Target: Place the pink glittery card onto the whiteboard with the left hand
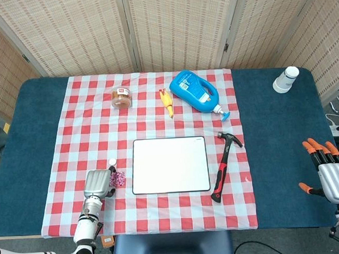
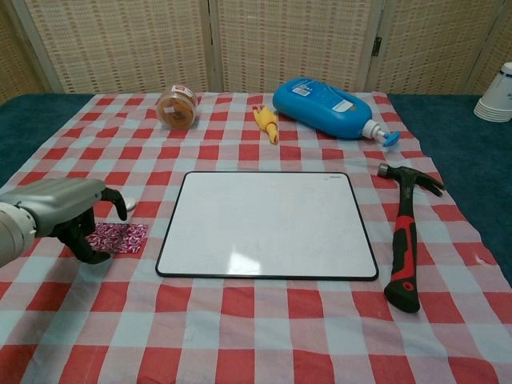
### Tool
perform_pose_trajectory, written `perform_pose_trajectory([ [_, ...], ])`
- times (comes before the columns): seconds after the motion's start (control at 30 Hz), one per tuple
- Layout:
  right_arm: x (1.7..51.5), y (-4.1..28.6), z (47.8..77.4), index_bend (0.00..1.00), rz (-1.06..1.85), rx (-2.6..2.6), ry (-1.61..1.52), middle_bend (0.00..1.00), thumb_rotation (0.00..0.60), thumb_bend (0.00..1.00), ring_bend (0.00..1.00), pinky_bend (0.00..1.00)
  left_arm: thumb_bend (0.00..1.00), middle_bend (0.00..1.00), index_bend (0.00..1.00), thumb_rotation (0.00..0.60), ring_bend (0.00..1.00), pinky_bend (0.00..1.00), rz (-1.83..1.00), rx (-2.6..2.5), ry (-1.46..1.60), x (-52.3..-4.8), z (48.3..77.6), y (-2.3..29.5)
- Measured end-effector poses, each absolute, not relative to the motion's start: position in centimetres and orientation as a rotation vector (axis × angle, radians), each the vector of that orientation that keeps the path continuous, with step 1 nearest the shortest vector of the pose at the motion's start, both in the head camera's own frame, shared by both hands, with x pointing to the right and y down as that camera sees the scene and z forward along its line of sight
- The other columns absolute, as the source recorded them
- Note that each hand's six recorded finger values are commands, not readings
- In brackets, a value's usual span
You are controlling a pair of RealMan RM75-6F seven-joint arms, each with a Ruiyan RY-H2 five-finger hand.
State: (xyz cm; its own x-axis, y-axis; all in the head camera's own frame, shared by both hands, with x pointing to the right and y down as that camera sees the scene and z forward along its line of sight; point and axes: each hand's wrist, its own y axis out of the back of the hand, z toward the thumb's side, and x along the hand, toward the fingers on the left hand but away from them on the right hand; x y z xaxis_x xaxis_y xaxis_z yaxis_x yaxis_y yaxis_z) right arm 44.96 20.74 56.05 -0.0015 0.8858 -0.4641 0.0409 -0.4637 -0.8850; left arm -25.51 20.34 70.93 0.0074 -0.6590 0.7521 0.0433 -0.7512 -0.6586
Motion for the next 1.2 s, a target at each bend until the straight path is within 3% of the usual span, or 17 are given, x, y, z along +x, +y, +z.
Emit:
perform_pose_trajectory([
  [1.2,45.04,20.58,56.37,0.00,1.563,-1.579,-0.977,0.00,0.600,0.00,0.00,0.00,0.28,0.99,0.32,0.600,1.00,1.00,-1.817,-1.802,0.600,-25.61,71.85,19.70],
])
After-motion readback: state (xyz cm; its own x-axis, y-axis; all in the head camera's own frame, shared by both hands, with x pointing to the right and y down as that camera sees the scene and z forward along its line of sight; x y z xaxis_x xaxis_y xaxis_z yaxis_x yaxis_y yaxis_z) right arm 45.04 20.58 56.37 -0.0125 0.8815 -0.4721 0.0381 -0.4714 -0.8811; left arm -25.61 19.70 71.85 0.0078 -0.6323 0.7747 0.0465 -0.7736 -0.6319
